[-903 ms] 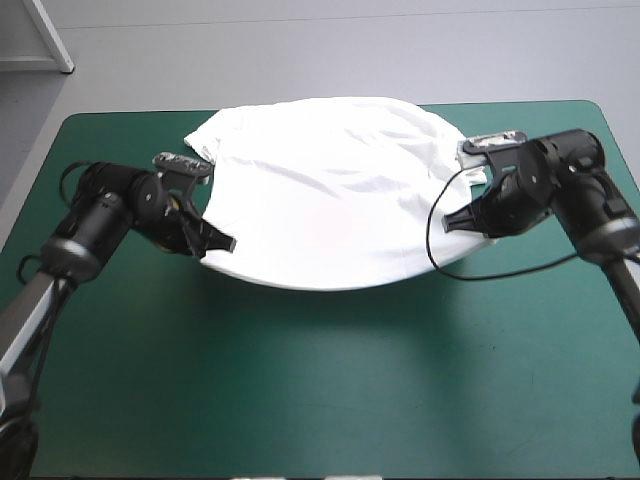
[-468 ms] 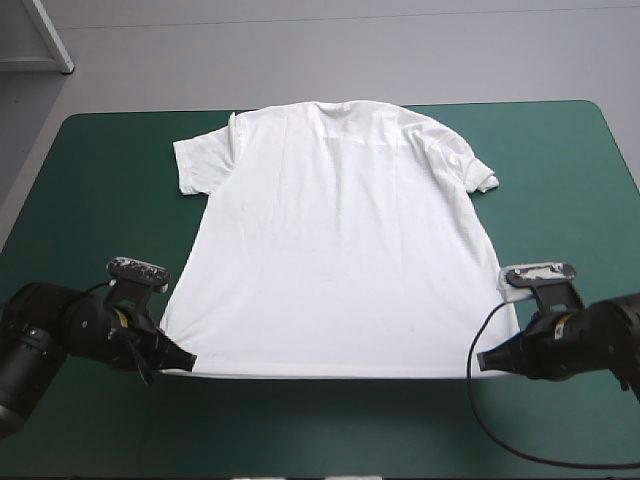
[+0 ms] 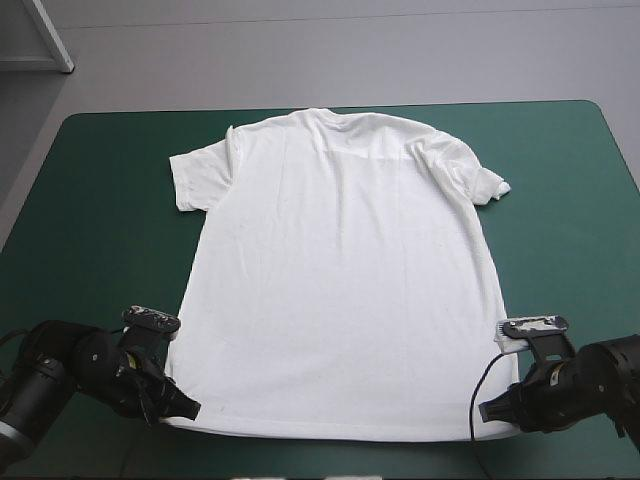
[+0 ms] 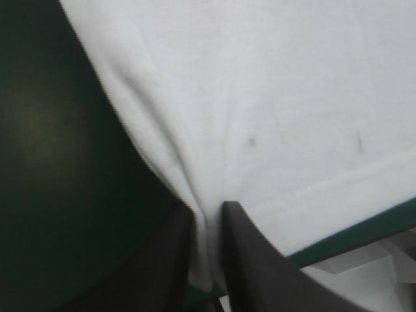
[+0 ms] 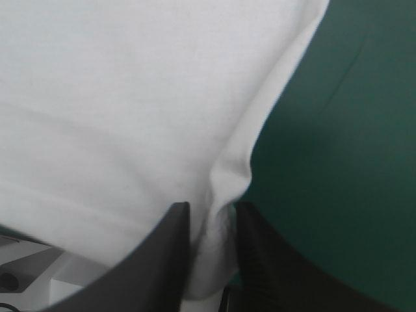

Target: Fold the cloth

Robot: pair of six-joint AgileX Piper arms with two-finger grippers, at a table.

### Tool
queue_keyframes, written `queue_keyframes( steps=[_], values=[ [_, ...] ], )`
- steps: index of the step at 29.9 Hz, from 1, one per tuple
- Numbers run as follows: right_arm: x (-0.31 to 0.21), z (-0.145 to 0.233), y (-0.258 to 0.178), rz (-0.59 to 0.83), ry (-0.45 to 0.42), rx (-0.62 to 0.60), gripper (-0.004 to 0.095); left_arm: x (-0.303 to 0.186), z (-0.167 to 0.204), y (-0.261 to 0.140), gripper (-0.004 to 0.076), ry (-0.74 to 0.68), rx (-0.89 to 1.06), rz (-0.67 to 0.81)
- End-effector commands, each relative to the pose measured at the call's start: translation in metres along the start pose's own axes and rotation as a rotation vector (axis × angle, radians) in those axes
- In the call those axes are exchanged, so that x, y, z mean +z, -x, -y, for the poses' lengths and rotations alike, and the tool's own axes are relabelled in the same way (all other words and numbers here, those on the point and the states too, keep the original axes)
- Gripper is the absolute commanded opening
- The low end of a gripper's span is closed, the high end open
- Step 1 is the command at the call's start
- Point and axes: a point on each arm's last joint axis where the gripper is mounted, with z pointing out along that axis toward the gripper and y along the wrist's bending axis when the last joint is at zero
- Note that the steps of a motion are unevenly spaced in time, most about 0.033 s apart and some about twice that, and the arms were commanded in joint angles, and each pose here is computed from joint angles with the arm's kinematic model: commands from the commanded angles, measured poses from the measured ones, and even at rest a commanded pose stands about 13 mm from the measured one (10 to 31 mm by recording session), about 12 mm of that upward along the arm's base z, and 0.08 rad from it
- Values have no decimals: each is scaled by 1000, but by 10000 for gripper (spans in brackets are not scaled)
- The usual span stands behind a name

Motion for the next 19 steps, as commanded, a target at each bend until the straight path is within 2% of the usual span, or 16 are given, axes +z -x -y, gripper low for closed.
queue_keyframes(
  steps=[1, 3, 5, 9, 13, 16, 19],
  values=[
    [-6, 0, 4, 53, -3, -10, 650, -7, 3, -2, 323, -21, 1, -9],
    [-7, 0, 7, 85, -3, -10, 814, -7, 2, 0, 401, -18, -5, 19],
    [-8, 0, 11, 133, -7, -2, 872, -8, 2, 6, 417, -14, -27, 80],
    [-16, 0, 19, 205, -16, -9, 873, -22, -1, 26, 417, 18, -77, 261],
    [-30, 2, 26, 256, -46, -7, 873, -51, -9, 62, 417, 120, -99, 423],
    [-40, 4, 30, 291, -83, 5, 873, -65, -15, 91, 417, 191, -80, 486],
    [-46, 4, 33, 319, -89, 4, 873, -67, -17, 125, 417, 195, -69, 523]
  ],
)
